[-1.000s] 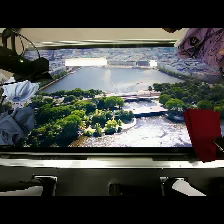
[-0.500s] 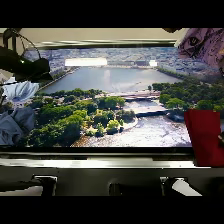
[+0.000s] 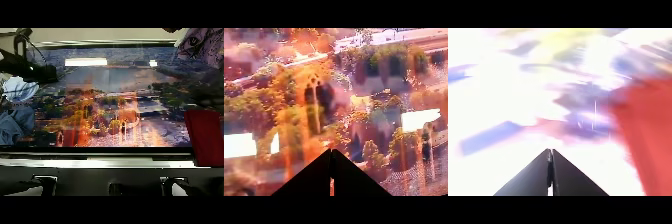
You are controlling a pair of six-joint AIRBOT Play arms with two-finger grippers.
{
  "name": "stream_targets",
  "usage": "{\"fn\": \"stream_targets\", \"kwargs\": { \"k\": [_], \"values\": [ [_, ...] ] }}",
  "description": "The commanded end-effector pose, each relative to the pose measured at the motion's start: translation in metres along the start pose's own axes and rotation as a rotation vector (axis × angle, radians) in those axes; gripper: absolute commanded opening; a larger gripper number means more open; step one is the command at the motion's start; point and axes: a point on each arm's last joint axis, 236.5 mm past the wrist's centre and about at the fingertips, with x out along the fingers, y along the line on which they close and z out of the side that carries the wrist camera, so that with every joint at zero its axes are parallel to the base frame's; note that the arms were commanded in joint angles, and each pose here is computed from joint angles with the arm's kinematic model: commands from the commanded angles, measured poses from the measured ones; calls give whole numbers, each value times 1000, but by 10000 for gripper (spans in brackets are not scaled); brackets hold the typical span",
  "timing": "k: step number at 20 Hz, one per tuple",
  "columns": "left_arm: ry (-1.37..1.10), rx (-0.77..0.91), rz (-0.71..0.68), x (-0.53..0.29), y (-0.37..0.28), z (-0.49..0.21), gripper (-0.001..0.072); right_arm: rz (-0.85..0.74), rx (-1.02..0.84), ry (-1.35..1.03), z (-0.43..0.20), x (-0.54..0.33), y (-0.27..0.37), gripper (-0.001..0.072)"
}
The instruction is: Fold the clothes and pants, and hang the long-sleeved shirts on hangers.
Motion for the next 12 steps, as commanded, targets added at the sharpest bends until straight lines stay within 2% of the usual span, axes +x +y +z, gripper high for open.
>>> {"fn": "stream_targets", "kwargs": {
  "k": [1, 6, 12],
  "values": [
    [-73, 42, -3, 14, -2, -17, 20, 161, -253, -62, -6, -14, 111, 31],
    [-168, 51, 25, 1, 7, -33, 20, 264, -388, -70, -30, -37, 173, 31],
    [-160, 58, 47, 1, 12, -40, 22, 273, -390, -62, -33, -38, 177, 54]
  ]
}}
